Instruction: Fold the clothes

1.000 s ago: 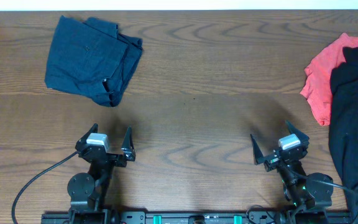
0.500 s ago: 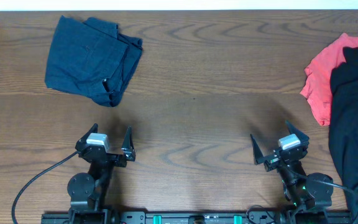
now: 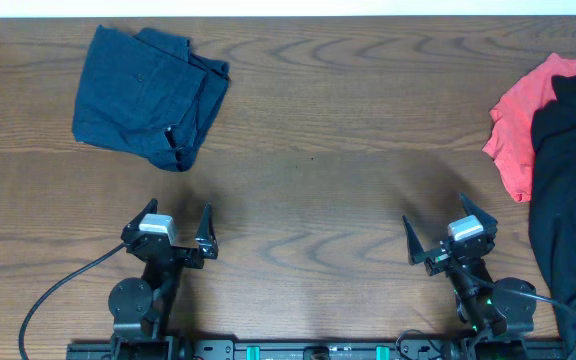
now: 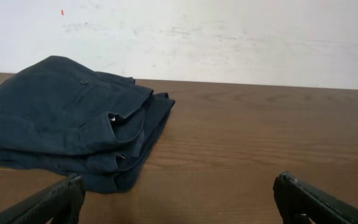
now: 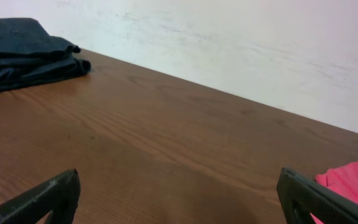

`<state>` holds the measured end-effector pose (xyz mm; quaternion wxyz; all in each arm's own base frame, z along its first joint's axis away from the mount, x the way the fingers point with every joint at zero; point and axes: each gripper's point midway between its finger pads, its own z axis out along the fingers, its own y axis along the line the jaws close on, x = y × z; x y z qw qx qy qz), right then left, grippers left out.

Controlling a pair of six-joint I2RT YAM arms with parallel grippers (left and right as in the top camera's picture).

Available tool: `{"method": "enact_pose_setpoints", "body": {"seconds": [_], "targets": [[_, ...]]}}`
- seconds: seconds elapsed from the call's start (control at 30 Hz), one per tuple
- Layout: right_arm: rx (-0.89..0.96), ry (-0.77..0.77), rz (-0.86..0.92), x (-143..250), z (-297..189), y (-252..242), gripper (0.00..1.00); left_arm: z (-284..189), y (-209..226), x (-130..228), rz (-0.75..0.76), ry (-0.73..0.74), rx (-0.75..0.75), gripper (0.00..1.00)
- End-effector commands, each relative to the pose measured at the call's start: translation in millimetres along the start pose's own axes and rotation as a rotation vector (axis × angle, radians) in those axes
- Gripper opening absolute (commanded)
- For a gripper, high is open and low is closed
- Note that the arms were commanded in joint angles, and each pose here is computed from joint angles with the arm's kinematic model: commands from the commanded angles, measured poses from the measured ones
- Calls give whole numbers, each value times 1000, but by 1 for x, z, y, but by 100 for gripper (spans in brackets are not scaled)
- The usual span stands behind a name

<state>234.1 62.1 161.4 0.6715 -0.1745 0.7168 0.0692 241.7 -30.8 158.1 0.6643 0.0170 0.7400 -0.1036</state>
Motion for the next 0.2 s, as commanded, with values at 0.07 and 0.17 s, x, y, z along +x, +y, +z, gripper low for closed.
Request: {"method": "enact_pose_setpoints", "body": {"seconds": [0.07,0.17], "targets": [[1,-3,18,0,0,-1,99,2,3,15,-6,33,-9,98],[1,-3,18,1,0,-1,99,2,3,15,-6,33,-9,98]]}}
